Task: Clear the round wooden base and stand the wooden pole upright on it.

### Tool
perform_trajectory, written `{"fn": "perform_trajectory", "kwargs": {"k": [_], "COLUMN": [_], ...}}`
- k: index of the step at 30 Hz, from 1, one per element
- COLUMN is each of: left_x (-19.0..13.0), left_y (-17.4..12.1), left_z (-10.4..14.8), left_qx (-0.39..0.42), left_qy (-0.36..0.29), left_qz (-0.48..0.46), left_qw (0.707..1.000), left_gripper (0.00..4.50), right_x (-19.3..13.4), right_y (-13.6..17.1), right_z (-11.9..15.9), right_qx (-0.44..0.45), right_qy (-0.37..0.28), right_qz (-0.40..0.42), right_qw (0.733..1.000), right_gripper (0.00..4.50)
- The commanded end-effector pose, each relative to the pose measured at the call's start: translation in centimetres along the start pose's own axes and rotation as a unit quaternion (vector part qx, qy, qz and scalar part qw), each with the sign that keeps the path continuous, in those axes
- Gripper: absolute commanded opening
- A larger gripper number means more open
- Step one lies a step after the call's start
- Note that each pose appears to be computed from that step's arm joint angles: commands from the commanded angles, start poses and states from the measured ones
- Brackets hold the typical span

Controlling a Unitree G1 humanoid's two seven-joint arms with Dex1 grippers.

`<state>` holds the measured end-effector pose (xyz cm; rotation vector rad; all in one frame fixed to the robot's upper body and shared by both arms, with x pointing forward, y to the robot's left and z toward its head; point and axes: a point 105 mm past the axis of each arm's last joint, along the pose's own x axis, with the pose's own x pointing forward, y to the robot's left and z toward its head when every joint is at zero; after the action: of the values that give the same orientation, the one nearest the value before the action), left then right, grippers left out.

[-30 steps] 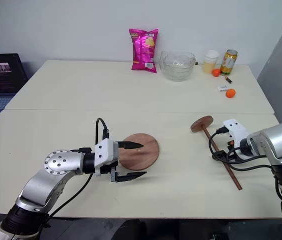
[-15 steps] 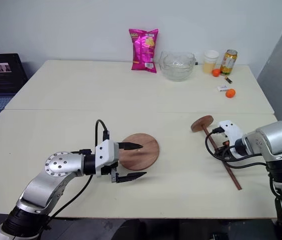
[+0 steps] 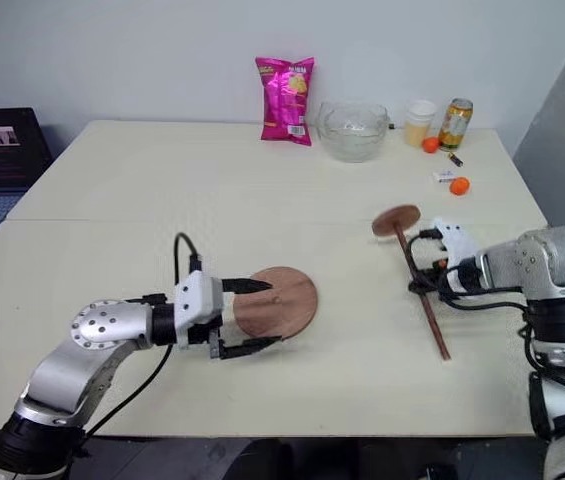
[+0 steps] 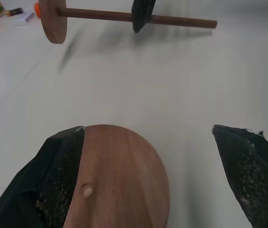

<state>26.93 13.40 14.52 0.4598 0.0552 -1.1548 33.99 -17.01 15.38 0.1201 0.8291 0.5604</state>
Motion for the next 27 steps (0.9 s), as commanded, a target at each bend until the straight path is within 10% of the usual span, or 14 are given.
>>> {"fn": "perform_trajectory", "kwargs": {"k": [1,11,19,27], "left_x": [-3.1,-7.5,-9.0,-8.3], "left_y": [1.6,1.0,1.6,0.0], "left_z": [0.8,0.1,0.3,-0.7], "left_qx": [0.003,-0.049,-0.059,-0.054], "left_qy": [0.009,0.053,0.039,0.065], "left_qz": [0.051,0.123,0.155,0.104], "left_qw": [0.999,0.990,0.985,0.991], "left_gripper": [4.50,4.50,4.50,4.50], "right_x": [-1.2,-2.0,-0.3,2.8], "right_y": [3.3,11.2,18.1,20.1], "right_z": [3.2,8.1,5.1,3.0], "right_qx": [-0.078,-0.174,-0.270,-0.297], "right_qy": [-0.106,-0.454,-0.505,-0.496], "right_qz": [0.036,0.153,0.267,0.307], "right_qw": [0.991,0.860,0.775,0.756], "right_gripper": [0.21,0.21,0.21,0.21]}}
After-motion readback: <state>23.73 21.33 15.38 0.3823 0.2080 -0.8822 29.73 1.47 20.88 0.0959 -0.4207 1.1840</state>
